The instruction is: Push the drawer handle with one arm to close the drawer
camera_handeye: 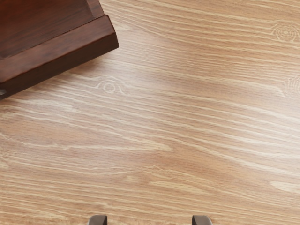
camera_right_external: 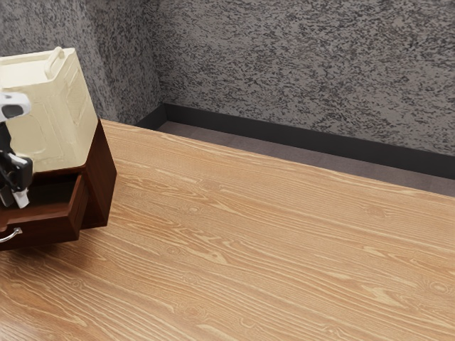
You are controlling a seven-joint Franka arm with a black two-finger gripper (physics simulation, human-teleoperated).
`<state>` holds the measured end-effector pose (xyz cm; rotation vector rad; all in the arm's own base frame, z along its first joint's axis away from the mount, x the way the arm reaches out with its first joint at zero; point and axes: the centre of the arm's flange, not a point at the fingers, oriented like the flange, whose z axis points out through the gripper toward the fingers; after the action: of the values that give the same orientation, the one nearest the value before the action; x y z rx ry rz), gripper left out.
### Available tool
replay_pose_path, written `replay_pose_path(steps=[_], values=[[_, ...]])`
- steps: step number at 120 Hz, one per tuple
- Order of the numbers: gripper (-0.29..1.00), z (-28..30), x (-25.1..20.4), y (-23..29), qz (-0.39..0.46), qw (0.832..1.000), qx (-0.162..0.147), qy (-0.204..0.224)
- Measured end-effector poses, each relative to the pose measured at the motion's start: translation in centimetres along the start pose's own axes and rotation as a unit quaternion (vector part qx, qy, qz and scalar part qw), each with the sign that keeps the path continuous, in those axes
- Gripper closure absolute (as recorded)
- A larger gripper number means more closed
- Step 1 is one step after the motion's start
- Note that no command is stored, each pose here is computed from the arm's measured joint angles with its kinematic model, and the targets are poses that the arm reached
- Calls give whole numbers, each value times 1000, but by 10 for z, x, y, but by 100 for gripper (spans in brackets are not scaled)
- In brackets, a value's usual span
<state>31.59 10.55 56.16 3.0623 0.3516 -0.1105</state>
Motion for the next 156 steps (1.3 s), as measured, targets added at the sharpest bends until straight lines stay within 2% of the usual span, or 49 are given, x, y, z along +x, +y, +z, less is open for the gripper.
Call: replay_pose_path(steps=[9,17,27,38,60,75,87,101,129,156], values=[[64,27,-8,-3,-46,998,26,-13],[69,48,-15,-17,-98,994,35,-20],[73,79,-17,-51,-172,985,10,-32],[75,108,-22,-62,-224,974,12,-28],[77,132,-23,-80,-288,954,67,41],[78,145,-16,-106,-338,938,58,58],[78,152,-10,-113,-359,929,53,66],[78,171,2,-116,-368,927,37,60],[79,168,17,-125,-394,915,47,80],[79,161,38,-130,-398,912,49,88]])
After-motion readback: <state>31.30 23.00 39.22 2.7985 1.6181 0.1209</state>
